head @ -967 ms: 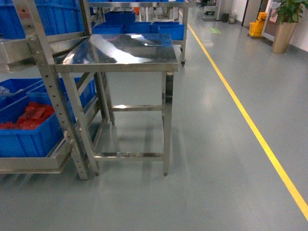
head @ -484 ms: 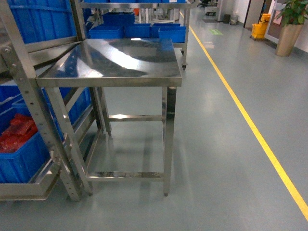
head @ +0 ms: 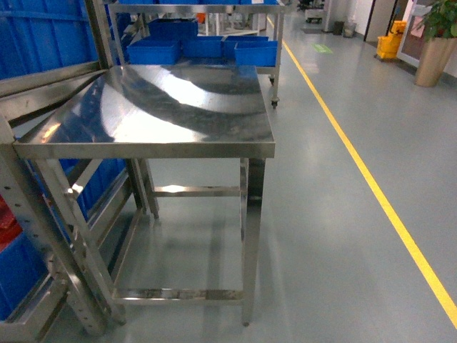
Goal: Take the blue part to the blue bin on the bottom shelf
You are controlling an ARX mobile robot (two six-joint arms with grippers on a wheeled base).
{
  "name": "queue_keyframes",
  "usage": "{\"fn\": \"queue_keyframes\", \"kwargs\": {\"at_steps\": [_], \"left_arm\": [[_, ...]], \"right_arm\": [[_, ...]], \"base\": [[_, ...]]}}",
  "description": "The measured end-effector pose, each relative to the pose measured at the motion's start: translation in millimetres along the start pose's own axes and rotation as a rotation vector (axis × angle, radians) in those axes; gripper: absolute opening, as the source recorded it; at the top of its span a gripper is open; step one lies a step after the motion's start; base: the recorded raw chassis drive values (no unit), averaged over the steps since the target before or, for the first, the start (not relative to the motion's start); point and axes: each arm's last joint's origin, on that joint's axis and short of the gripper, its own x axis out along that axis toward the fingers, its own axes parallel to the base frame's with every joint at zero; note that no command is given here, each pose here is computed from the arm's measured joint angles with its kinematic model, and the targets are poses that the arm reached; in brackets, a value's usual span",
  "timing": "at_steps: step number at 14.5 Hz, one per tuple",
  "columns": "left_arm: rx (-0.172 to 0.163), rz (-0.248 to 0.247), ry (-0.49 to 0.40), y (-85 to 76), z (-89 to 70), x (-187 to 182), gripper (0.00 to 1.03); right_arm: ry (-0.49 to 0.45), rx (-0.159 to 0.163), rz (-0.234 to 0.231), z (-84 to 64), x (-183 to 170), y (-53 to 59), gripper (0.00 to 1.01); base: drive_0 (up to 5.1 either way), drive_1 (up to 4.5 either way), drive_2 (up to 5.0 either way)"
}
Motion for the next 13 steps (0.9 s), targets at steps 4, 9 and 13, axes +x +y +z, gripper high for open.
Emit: {"fn": "queue_keyframes", "kwargs": {"at_steps": [4, 9, 13], "left_arm": [[0.004, -0.002, 0.005, -0.4, -0.6, 0.6, 0.43], [0.0, -0.007, 0.0, -0.3, 0.0, 0.0, 0.43], [0.0, -0.003, 0.0, -0.1, 0.1, 0.0, 0.43]], "right_arm": [[-0.006, 0.0, 0.0, 0.6, 0.0, 0.0, 0.98], [0.0, 0.0, -0.001, 0.0, 0.0, 0.0, 0.98], [0.0, 0.0, -0.001, 0.0, 0.0, 0.0, 0.98]], "base": [[0.0, 1.07, -1.1], [-4.0, 1.89, 1.9], [-4.7, 3.58, 1.4]]}}
